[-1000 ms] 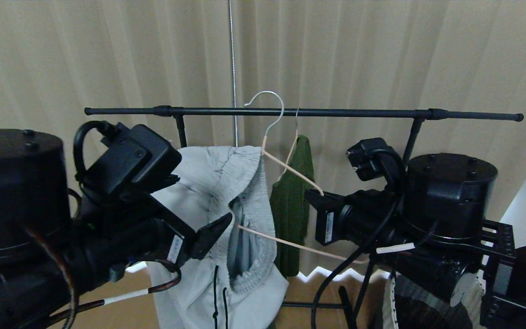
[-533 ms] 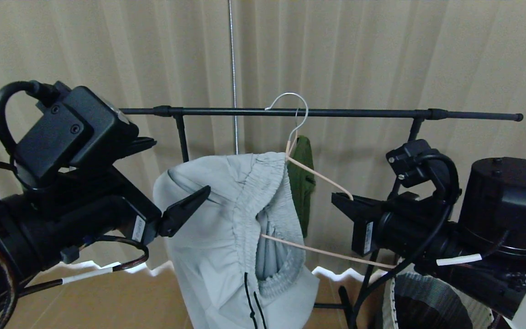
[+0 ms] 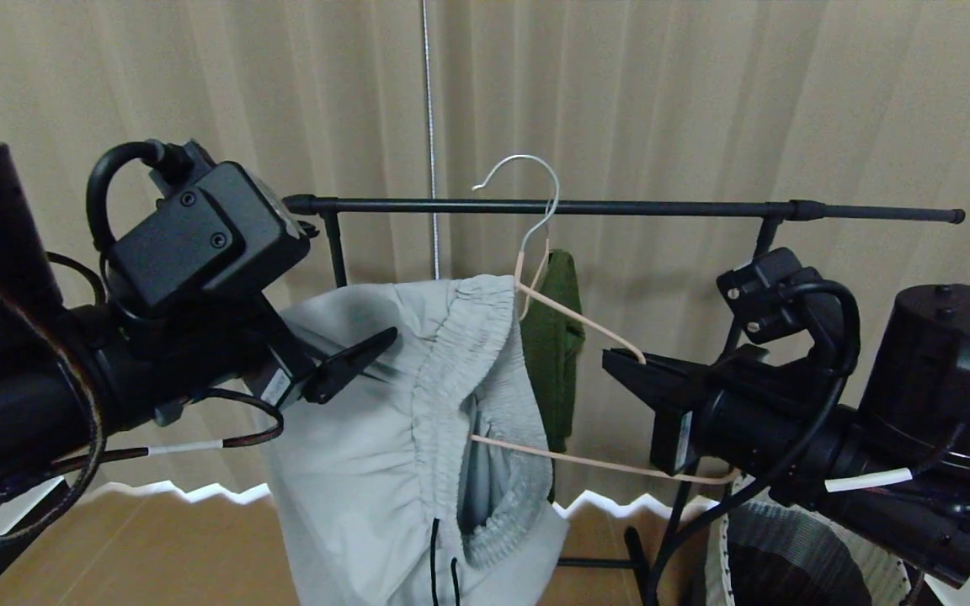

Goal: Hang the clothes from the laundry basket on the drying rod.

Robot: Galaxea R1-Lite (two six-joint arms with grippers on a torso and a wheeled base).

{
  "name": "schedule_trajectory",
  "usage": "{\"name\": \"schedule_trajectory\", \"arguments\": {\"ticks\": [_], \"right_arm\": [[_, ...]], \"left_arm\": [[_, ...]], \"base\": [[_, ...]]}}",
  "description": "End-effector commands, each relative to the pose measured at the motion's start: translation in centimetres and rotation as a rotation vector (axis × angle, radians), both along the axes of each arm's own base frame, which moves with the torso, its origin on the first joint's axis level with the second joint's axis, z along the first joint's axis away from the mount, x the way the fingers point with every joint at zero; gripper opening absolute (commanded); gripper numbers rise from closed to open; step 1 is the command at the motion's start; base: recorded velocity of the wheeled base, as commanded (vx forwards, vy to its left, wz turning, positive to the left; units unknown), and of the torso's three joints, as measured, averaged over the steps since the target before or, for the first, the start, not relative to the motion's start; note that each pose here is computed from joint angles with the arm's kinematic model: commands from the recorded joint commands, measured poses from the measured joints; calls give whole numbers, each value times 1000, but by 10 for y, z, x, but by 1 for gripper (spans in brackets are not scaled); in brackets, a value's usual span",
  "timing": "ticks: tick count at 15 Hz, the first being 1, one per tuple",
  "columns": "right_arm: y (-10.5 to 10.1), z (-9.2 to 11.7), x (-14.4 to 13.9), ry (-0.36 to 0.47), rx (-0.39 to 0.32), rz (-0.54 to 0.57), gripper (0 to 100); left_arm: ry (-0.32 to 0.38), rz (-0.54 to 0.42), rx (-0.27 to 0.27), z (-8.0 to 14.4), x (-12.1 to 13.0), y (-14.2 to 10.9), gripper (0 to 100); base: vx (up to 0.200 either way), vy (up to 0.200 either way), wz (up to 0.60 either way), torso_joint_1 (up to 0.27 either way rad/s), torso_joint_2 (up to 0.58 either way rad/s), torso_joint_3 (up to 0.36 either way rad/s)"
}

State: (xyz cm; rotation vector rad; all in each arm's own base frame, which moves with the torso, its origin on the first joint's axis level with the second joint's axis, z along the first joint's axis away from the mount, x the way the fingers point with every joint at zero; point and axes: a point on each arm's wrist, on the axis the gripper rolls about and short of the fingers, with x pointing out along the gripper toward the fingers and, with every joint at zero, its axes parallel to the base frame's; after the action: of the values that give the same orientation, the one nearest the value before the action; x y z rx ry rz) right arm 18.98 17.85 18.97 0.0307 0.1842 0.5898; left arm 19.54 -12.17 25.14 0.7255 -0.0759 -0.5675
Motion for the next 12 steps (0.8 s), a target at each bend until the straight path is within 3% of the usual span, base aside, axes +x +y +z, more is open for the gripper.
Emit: {"name": "schedule_trajectory", "arguments": {"ticks": [1, 5, 12], "right_arm": [[3, -7, -1, -6, -17, 31, 0], [5, -13, -9, -39, -49, 115, 0], [8, -13, -15, -61, -17, 194, 0]], "left_arm": [[24, -2, 15, -6, 8, -5, 100], [29, -4, 19, -8, 8, -5, 100], [35, -4, 23, -10, 7, -4, 100]], "base": [[0, 0, 0, 0, 0, 0], [0, 0, 0, 0, 0, 0], [0, 0, 0, 0, 0, 0]]}}
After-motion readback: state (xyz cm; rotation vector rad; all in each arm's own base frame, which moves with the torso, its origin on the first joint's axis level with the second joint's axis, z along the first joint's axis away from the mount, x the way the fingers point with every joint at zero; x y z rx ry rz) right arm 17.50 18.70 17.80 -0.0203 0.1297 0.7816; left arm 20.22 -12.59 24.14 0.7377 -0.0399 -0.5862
